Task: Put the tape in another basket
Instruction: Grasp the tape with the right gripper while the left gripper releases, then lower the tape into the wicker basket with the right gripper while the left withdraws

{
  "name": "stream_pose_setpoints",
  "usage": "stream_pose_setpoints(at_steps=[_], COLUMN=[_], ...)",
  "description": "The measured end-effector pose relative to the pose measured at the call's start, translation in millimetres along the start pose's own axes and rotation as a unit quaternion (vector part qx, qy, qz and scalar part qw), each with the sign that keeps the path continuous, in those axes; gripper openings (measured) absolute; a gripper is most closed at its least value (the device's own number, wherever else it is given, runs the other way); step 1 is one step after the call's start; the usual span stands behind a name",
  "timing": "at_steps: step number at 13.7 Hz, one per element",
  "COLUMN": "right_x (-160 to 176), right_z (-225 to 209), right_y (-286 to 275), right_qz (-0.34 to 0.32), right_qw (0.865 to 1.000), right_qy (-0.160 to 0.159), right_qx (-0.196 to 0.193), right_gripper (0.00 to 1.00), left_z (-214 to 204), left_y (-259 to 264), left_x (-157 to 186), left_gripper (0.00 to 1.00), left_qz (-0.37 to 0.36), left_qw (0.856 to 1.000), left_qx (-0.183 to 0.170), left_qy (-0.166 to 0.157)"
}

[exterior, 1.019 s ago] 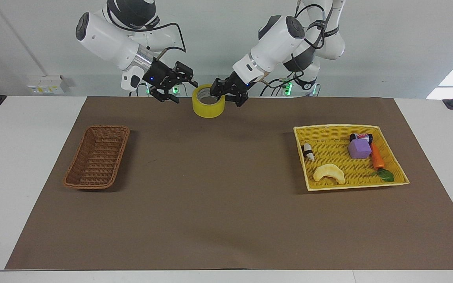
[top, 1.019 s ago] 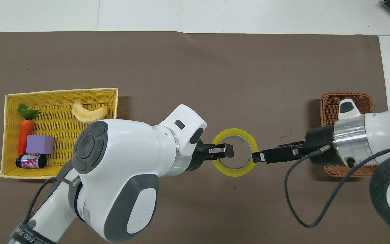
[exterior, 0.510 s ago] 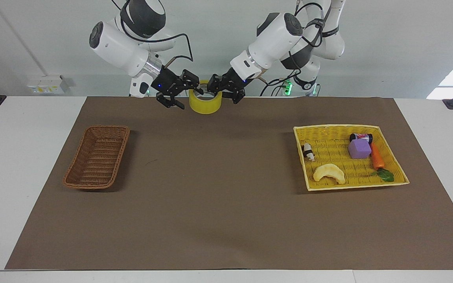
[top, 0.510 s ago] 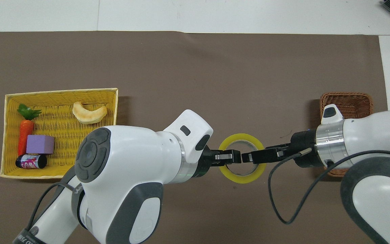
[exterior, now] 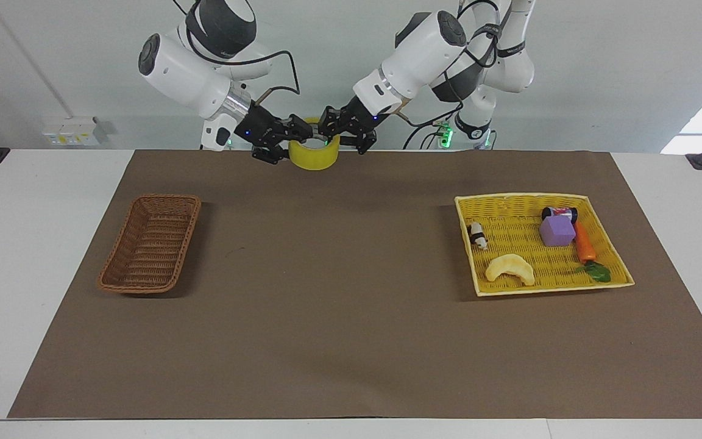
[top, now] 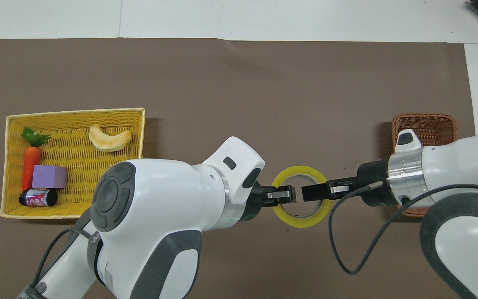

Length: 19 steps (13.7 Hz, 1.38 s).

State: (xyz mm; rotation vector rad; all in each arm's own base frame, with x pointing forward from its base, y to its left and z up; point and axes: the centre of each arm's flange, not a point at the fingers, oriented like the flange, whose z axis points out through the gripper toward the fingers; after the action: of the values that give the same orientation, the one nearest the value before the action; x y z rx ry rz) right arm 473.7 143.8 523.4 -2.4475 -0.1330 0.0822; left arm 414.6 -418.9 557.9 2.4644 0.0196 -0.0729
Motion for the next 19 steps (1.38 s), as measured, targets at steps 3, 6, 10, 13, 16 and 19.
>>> stream_pose_setpoints(at_steps=[3, 6, 10, 13, 16, 19], right_x=[1.6, 2.7, 26.1, 40.4, 44.7, 50.8], right_z=[-2.9, -2.1, -43.4, -110.5, -150.9, -151.7], right_y=[6.1, 7.3, 60.3, 138.6, 215.6, 274.7], right_qz=[0.007, 0.008, 0.028, 0.094, 0.131, 0.142], right_qw=[1.000, 1.000, 0.995, 0.985, 0.977, 0.975], right_qy=[0.003, 0.003, 0.040, 0.094, 0.117, 0.105], right_qx=[0.000, -0.001, -0.087, -0.112, -0.120, -0.135], right_gripper=[0.04, 0.00, 0.00, 0.00, 0.00, 0.00], left_z=[-10.9, -29.5, -71.2, -103.8, -126.8, -152.9], left_y=[4.7, 8.4, -13.8, -56.1, -91.1, -134.7], left_x=[-0.9, -2.8, 16.2, 38.7, 57.5, 76.6], left_gripper=[0.61, 0.95, 1.00, 1.00, 1.00, 1.00], left_qz=[0.001, -0.004, -0.041, -0.042, -0.046, -0.045], left_qw=[1.000, 1.000, 0.998, 0.996, 0.988, 0.978], left_qx=[-0.007, -0.016, -0.014, 0.064, 0.132, 0.189], left_qy=[0.007, 0.019, 0.034, 0.049, 0.071, 0.079])
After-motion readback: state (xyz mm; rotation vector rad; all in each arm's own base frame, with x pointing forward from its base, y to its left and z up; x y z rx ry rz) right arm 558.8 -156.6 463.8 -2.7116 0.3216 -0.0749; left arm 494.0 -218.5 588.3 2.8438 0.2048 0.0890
